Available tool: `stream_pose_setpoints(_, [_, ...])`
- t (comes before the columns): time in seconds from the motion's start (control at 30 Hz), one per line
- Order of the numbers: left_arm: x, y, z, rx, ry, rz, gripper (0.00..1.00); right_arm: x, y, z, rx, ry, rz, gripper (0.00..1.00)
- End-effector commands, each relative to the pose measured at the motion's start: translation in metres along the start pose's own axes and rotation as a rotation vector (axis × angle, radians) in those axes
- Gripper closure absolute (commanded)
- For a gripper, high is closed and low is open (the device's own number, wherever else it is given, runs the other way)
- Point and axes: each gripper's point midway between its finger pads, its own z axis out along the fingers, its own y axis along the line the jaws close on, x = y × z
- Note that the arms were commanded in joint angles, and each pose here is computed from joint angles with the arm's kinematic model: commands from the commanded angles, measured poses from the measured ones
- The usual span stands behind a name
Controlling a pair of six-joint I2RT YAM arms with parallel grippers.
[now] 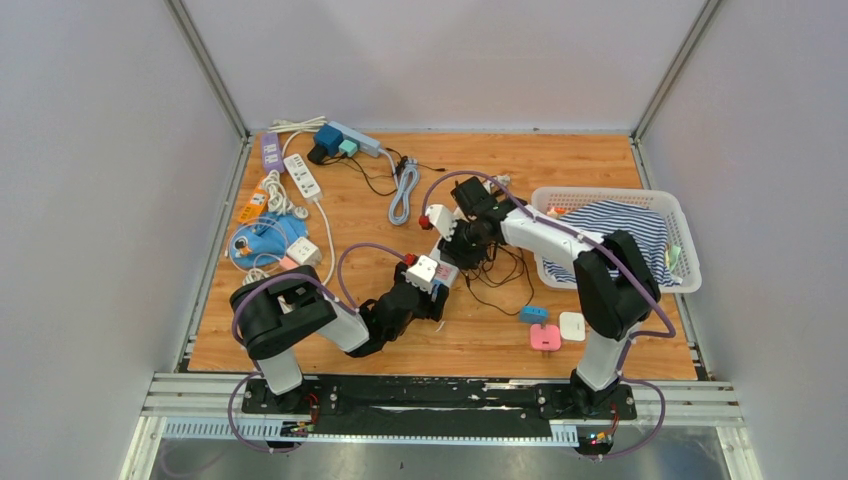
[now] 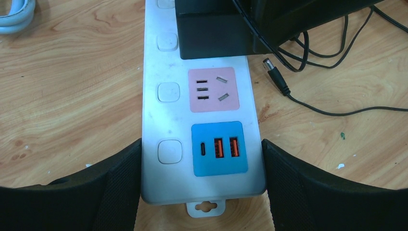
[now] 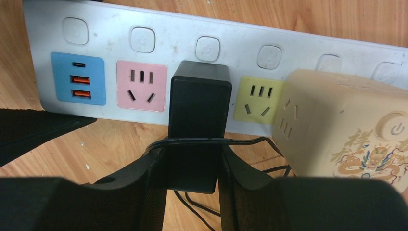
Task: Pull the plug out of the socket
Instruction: Remove the plug from the socket.
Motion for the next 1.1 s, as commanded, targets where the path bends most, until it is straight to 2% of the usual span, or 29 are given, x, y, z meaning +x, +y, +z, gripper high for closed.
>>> stream_pose_setpoints(0.0, [0.005,-0.012,0.003,0.066,0.018,0.061,1.00,-0.001,0.057,0.003,-0.302,-0.064,0.056,1.00])
stream_pose_setpoints(0.1, [0.005,-0.013,0.002,0.074,0.019,0.063,1.00,0.013,0.032,-0.001,-0.258,-0.067,0.134,1.00])
stream_pose_setpoints(0.2, [0.005,-0.014,0.002,0.078,0.019,0.062,1.00,0.015,0.032,-0.001,-0.264,-0.067,0.145,1.00])
stream_pose_setpoints(0.53, [0.006,-0.014,0.003,0.080,0.021,0.066,1.00,-0.019,0.113,0.008,-0.423,-0.054,-0.077,1.00])
stream_pose_setpoints(0.63, [0.006,-0.014,0.003,0.081,0.022,0.068,1.00,-0.011,0.096,0.010,-0.371,-0.037,-0.059,1.00])
stream_pose_setpoints(0.83, [0.005,-0.015,0.003,0.087,0.021,0.070,1.00,0.009,0.041,-0.001,-0.262,-0.055,0.099,1.00])
stream_pose_setpoints(0.93, [0.004,-0.016,0.002,0.092,0.019,0.069,1.00,0.008,0.040,-0.003,-0.258,-0.060,0.102,1.00])
stream_pose_setpoints(1.07, [0.005,-0.016,0.002,0.093,0.020,0.068,1.00,-0.004,0.069,0.001,-0.330,-0.067,0.031,1.00])
